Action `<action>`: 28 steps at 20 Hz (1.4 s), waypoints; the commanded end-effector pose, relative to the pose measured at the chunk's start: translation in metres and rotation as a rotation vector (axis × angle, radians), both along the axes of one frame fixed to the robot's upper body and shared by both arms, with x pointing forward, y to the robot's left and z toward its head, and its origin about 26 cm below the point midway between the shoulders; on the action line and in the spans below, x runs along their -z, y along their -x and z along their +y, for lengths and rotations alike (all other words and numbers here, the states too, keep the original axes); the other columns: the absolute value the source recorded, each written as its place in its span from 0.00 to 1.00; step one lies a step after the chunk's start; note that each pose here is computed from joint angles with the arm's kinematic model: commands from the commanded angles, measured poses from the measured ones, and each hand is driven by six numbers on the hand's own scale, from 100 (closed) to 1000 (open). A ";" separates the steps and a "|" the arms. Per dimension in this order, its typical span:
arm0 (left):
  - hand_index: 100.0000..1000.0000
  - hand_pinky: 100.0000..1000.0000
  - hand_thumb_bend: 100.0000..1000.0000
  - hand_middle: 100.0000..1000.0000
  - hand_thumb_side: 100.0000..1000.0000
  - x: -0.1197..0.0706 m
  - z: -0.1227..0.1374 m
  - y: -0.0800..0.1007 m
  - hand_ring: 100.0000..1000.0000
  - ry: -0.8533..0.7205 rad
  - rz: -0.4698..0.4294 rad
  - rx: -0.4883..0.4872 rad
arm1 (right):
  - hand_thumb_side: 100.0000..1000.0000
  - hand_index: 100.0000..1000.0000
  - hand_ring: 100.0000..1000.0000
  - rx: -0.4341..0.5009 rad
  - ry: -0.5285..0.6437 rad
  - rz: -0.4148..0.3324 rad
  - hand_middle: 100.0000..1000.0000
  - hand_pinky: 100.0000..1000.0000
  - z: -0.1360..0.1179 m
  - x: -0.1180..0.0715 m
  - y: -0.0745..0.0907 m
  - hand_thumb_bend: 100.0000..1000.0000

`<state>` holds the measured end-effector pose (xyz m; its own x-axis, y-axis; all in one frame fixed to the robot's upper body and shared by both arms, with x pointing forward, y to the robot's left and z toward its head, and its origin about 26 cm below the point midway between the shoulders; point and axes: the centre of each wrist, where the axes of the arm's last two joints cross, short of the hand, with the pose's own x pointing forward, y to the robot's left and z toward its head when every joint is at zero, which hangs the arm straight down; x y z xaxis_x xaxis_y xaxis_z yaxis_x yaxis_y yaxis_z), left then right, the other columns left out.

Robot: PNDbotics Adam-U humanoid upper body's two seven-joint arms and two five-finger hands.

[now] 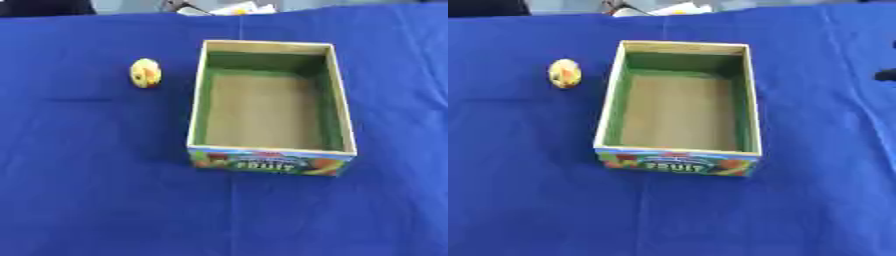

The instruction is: Pick up objects on the table and place them in the box.

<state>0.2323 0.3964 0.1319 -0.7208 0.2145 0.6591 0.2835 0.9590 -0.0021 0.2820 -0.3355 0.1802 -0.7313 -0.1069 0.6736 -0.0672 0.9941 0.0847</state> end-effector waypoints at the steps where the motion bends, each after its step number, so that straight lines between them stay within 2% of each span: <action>1: 0.86 0.64 0.00 0.53 1.00 -0.011 0.006 0.004 0.48 -0.039 -0.043 -0.047 | 1.00 0.83 0.76 0.005 0.032 -0.023 0.45 0.50 0.000 -0.009 0.002 0.00; 5: 0.88 0.62 0.00 0.55 1.00 -0.025 0.027 0.014 0.49 -0.089 -0.097 -0.167 | 1.00 0.84 0.76 0.013 0.041 -0.013 0.45 0.50 -0.001 -0.008 0.003 0.00; 11: 0.89 0.59 0.00 0.56 0.92 -0.058 0.042 0.016 0.50 -0.209 -0.225 -0.157 | 1.00 0.83 0.76 0.015 0.052 -0.008 0.45 0.50 -0.002 -0.011 0.003 0.00; 15: 0.90 0.55 0.00 0.57 0.99 -0.082 0.047 0.013 0.51 -0.310 -0.289 -0.177 | 1.00 0.83 0.75 0.013 0.047 -0.008 0.45 0.50 -0.004 -0.011 0.003 0.00; 18: 0.91 0.54 0.00 0.57 0.95 -0.103 0.051 0.013 0.52 -0.377 -0.340 -0.232 | 1.00 0.83 0.75 0.016 0.042 -0.007 0.45 0.50 -0.006 -0.011 0.004 0.00; 19: 0.93 0.55 0.00 0.61 0.94 -0.110 0.050 0.012 0.54 -0.401 -0.358 -0.244 | 1.00 0.84 0.75 0.012 0.040 -0.004 0.45 0.50 -0.006 -0.011 0.004 0.00; 22: 0.94 0.57 0.00 0.63 0.95 -0.129 0.049 0.009 0.54 -0.473 -0.400 -0.276 | 1.00 0.84 0.75 -0.002 0.033 0.006 0.45 0.50 -0.004 -0.011 0.004 0.00; 26: 0.96 0.59 0.00 0.66 0.88 -0.144 0.048 -0.004 0.57 -0.566 -0.422 -0.293 | 1.00 0.85 0.75 -0.006 0.017 0.017 0.45 0.50 -0.004 -0.010 0.004 0.00; 27: 0.96 0.62 0.00 0.68 0.76 -0.148 0.049 -0.010 0.61 -0.592 -0.423 -0.292 | 1.00 0.85 0.76 -0.007 0.015 0.020 0.45 0.50 -0.004 -0.010 0.004 0.00; 28: 0.96 0.62 0.00 0.69 0.74 -0.152 0.049 -0.016 0.61 -0.624 -0.428 -0.286 | 1.00 0.85 0.76 -0.011 0.016 0.027 0.45 0.50 -0.004 -0.009 0.004 0.00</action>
